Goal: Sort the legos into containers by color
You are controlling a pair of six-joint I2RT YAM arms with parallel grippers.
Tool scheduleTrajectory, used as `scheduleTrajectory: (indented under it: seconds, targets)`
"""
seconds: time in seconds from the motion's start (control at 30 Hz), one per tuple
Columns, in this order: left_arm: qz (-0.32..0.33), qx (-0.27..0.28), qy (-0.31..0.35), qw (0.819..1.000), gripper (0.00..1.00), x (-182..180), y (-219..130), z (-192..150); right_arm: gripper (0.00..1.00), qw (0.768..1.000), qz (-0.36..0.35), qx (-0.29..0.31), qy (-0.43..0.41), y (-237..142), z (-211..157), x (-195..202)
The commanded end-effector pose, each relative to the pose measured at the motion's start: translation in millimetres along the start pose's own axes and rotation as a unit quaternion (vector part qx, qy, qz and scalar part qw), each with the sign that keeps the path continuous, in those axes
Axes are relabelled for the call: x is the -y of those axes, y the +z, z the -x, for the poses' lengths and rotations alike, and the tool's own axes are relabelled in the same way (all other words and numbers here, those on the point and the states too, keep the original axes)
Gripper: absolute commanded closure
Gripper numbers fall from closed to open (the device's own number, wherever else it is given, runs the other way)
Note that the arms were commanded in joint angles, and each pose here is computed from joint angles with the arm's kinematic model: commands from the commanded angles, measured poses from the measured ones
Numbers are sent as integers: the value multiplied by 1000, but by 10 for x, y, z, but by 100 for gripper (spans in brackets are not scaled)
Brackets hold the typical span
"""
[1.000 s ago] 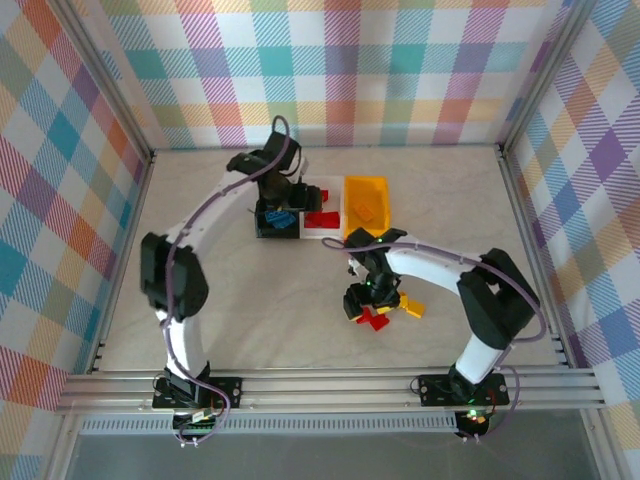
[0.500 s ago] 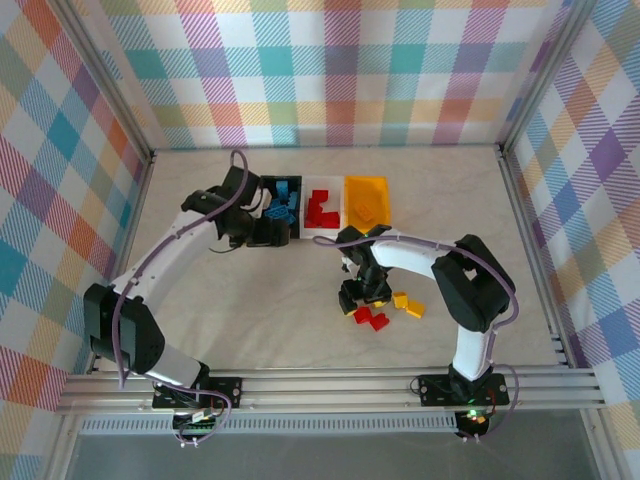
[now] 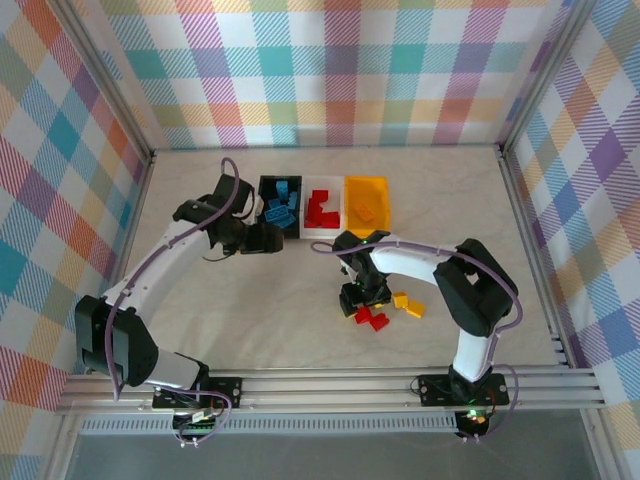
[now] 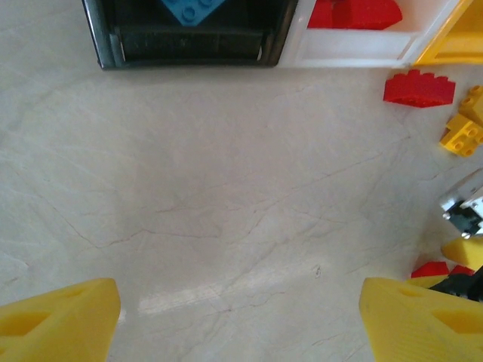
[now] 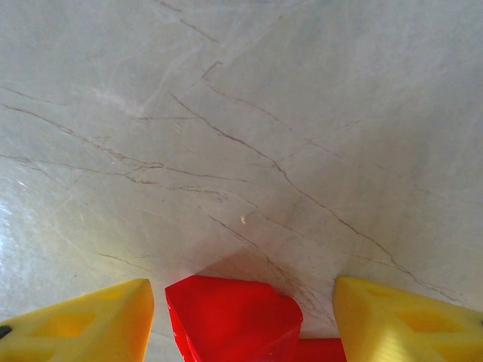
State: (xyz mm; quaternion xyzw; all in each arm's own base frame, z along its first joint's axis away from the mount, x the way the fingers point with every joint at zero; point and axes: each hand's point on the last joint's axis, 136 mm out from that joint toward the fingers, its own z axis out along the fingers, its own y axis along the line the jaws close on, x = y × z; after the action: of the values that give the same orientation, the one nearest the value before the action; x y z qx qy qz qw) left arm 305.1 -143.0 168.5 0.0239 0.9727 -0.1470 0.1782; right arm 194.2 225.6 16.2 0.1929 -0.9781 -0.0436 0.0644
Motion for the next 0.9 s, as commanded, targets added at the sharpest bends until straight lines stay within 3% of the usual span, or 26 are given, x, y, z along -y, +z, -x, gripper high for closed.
scheduleTrajectory:
  seconds: [0.0,0.6,0.87]
  targets:
    - [-10,12,-9,1000,16,8,-87,-21,37,999,-24,-40,15,84,-225,73]
    - [-6,18,-20,1000,12,-74,-129,-208,35,998,-48,-36,8,-15,-302,14]
    - [-1,13,-13,1000,11,-95,-141,-211,36,998,-58,-21,-11,17,-78,-31]
